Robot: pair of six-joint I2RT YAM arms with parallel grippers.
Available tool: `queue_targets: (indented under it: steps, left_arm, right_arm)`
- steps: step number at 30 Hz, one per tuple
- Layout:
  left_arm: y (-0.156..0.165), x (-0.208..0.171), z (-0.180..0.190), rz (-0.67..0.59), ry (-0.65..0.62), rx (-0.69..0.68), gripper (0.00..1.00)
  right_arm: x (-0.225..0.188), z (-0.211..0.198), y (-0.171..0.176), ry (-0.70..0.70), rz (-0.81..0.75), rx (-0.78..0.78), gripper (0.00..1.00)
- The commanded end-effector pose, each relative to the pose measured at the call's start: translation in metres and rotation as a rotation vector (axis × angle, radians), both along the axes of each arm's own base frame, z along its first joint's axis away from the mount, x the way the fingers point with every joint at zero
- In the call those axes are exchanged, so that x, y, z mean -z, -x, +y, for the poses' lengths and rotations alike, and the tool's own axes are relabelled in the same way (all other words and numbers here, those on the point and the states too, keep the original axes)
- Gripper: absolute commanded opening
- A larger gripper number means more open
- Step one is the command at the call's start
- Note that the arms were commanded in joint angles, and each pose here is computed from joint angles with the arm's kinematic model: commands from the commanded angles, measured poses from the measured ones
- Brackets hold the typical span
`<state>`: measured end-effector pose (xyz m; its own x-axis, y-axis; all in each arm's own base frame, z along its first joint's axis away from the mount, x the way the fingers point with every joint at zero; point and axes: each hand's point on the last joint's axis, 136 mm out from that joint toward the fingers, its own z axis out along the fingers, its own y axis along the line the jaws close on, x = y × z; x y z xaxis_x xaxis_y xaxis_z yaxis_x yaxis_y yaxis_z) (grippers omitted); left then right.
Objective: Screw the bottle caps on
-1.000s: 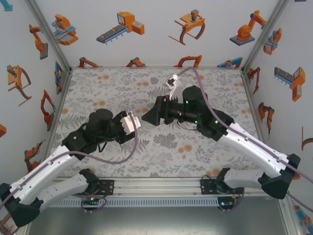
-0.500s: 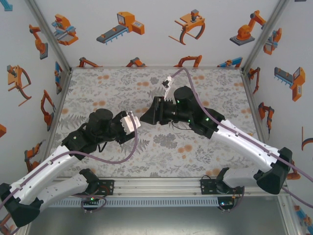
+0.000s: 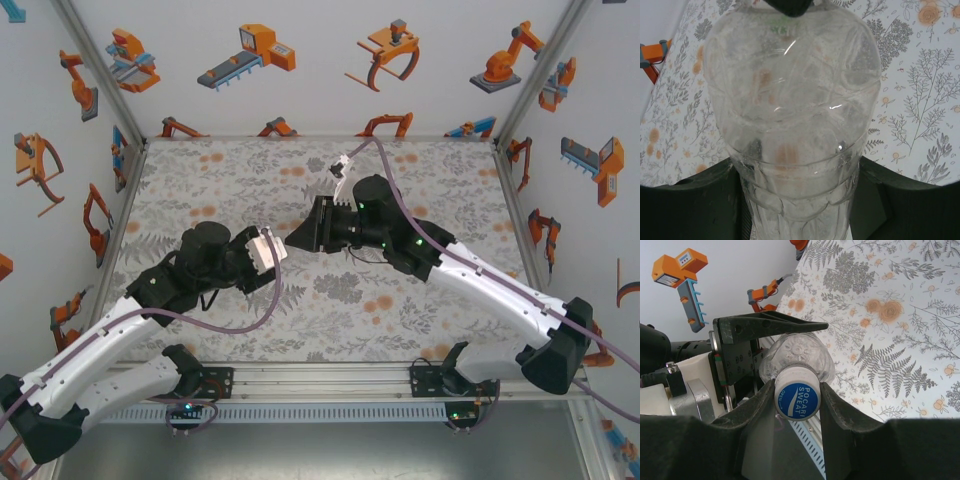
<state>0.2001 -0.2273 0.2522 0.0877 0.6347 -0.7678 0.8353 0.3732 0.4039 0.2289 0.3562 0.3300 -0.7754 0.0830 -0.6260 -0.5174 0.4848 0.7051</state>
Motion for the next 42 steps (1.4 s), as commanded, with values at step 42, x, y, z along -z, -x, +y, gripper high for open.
queue_targets:
  steps: [42]
  left_arm:
    - [0.004, -0.006, -0.002, -0.011, 0.049, 0.017, 0.88]
  right_arm:
    - [0.136, -0.011, -0.191, 0.832, -0.192, 0.132, 0.07]
